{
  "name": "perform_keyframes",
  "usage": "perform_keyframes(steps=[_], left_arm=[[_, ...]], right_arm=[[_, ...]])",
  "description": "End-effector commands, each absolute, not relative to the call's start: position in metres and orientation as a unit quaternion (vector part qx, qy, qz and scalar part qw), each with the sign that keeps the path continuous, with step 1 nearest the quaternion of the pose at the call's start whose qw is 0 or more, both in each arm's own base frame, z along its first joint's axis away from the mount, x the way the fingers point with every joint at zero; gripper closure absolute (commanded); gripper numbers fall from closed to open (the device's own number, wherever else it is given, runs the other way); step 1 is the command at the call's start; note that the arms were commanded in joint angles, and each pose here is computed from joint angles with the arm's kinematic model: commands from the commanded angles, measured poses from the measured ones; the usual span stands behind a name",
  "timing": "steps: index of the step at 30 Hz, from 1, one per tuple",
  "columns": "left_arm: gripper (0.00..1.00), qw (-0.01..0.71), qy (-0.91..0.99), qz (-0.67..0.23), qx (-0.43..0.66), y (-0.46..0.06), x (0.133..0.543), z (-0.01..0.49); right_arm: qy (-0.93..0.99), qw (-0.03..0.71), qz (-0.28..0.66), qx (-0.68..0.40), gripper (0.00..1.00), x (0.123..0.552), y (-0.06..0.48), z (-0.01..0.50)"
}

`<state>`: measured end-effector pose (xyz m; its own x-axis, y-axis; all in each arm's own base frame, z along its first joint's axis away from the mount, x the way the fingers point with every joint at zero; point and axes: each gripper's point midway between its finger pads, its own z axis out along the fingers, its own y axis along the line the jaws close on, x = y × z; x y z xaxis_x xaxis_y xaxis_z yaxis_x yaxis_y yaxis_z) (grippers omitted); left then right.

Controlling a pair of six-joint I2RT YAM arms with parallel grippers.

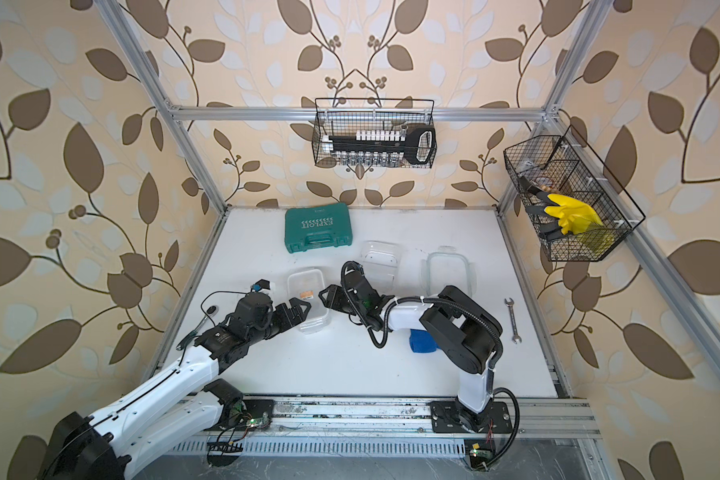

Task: Wipe the insides of the lunch boxes
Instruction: Adjust the lunch box at the center of the board.

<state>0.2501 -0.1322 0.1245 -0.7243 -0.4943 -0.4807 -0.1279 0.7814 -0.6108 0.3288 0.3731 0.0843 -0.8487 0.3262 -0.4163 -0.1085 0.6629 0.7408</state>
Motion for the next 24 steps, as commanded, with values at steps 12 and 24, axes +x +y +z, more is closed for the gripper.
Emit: perform_keyframes(steps=[12, 24], left_arm=[[0.01, 0.386, 0.891, -0.203, -0.122, -0.130, 0.296, 0.196], [0.01, 0.354, 0.905, -0.218, -0.093, -0.158, 0.322, 0.159]], right_arm=[[0.845, 0.293, 0.426, 0.138, 0.41, 0.319, 0.328, 0.109], [0.771, 0.286, 0.520, 0.232, 0.43, 0.313, 0.330, 0.089]])
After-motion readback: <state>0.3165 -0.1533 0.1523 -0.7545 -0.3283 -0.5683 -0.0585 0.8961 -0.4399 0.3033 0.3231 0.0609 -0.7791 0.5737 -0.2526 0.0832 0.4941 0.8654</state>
